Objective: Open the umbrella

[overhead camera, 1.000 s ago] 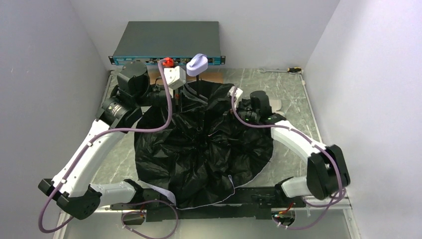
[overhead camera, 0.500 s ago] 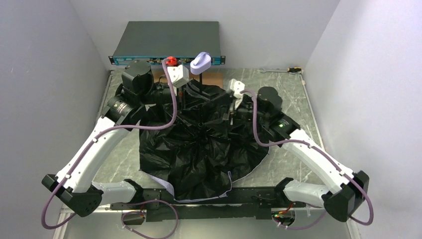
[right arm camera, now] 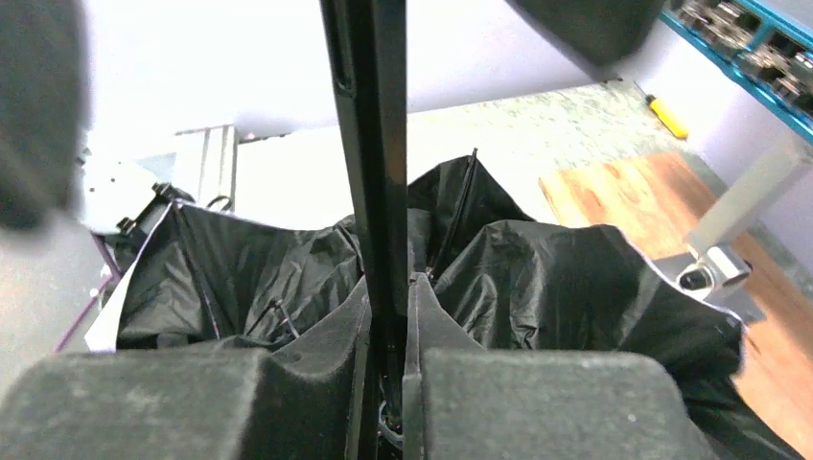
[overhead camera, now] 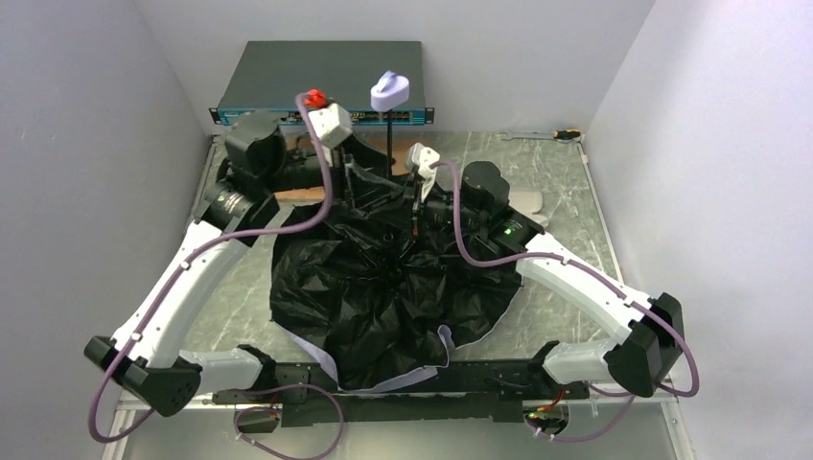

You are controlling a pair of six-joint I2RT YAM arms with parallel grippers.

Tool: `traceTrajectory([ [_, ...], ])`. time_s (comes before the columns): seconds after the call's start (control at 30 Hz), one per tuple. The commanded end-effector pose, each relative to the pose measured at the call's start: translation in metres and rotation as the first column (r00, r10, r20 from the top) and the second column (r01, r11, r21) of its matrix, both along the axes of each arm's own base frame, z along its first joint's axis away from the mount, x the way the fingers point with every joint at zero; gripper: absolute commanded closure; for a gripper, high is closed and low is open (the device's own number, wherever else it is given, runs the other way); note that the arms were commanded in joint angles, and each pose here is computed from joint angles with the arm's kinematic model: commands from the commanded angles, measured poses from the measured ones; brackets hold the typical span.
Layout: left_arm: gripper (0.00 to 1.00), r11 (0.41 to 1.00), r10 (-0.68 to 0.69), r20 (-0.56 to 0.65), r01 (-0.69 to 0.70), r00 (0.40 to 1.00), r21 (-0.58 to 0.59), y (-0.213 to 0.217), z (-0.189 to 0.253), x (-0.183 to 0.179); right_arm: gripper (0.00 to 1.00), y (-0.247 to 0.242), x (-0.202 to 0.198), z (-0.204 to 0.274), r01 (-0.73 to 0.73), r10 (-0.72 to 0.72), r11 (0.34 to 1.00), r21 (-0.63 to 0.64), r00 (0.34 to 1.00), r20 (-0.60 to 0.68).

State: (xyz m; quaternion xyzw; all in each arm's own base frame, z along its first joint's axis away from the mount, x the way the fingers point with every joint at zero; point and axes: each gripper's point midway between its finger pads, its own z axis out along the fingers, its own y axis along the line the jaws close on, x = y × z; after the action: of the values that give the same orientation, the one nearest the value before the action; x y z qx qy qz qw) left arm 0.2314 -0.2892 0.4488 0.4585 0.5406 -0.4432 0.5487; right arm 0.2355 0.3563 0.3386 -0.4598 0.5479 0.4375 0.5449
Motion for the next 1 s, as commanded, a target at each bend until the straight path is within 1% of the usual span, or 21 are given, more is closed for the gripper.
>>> traceTrajectory([
  [0.0,0.21,0.991,0.05,0.074,-0.039,0.996,-0.132,0.04,0.035,-0.014,1.0,-0.018,0.024,0.053,0.152,-0.148,0.976,0.156,0.988,-0.038],
  [0.03,0.15,0.99,0.09,0.076,-0.081,0.993,-0.116,0.049,0.024,-0.009,1.0,-0.021,0.025,0.058,0.164,-0.158,0.971,0.174,0.986,-0.046],
  [0.07,0.13,0.989,0.119,0.096,-0.11,0.988,-0.097,0.056,0.014,-0.009,1.0,-0.023,0.027,0.064,0.18,-0.173,0.965,0.192,0.984,-0.051],
  [0.13,0.13,0.989,0.147,0.2,-0.149,0.969,-0.006,0.065,-0.021,-0.003,1.0,-0.028,0.03,0.074,0.208,-0.2,0.952,0.225,0.978,-0.057],
  [0.17,0.15,0.987,0.152,0.21,-0.16,0.966,0.02,0.067,-0.036,-0.002,1.0,-0.03,0.031,0.079,0.22,-0.213,0.946,0.238,0.975,-0.055],
  [0.2,0.19,0.987,0.139,0.212,-0.153,0.967,0.05,0.067,-0.055,-0.001,1.0,-0.032,0.032,0.082,0.227,-0.22,0.942,0.246,0.974,-0.056],
  [0.23,0.24,0.988,0.114,0.234,-0.134,0.966,0.072,0.066,-0.066,-0.002,1.0,-0.031,0.031,0.084,0.223,-0.216,0.942,0.25,0.975,-0.055],
  [0.37,0.39,0.988,0.071,0.25,-0.103,0.966,0.118,0.048,-0.09,0.005,1.0,-0.033,0.029,0.088,0.227,-0.218,0.94,0.254,0.974,-0.062],
  [0.4,0.41,0.988,0.061,0.254,-0.095,0.965,0.123,0.042,-0.092,0.007,1.0,-0.034,0.029,0.089,0.233,-0.225,0.938,0.256,0.972,-0.062],
  [0.5,0.47,0.988,0.071,0.258,-0.104,0.964,0.117,0.027,-0.095,0.016,1.0,-0.037,0.031,0.095,0.253,-0.244,0.929,0.27,0.967,-0.068],
  [0.6,0.49,0.988,0.063,0.246,-0.095,0.967,0.121,0.011,-0.102,0.021,1.0,-0.037,0.029,0.101,0.251,-0.239,0.926,0.283,0.968,-0.076],
  [0.8,0.53,0.983,0.086,0.155,-0.109,0.984,0.146,-0.002,-0.122,0.037,1.0,-0.038,0.026,0.113,0.245,-0.237,0.92,0.305,0.969,-0.065],
  [0.9,0.68,0.977,0.105,0.103,-0.122,0.989,0.175,-0.001,-0.138,0.041,1.0,-0.04,0.026,0.124,0.252,-0.245,0.911,0.326,0.967,-0.064],
  [0.97,0.76,0.965,0.114,0.071,-0.127,0.991,0.231,0.005,-0.16,0.04,1.0,-0.041,0.026,0.135,0.255,-0.249,0.905,0.341,0.966,-0.061],
])
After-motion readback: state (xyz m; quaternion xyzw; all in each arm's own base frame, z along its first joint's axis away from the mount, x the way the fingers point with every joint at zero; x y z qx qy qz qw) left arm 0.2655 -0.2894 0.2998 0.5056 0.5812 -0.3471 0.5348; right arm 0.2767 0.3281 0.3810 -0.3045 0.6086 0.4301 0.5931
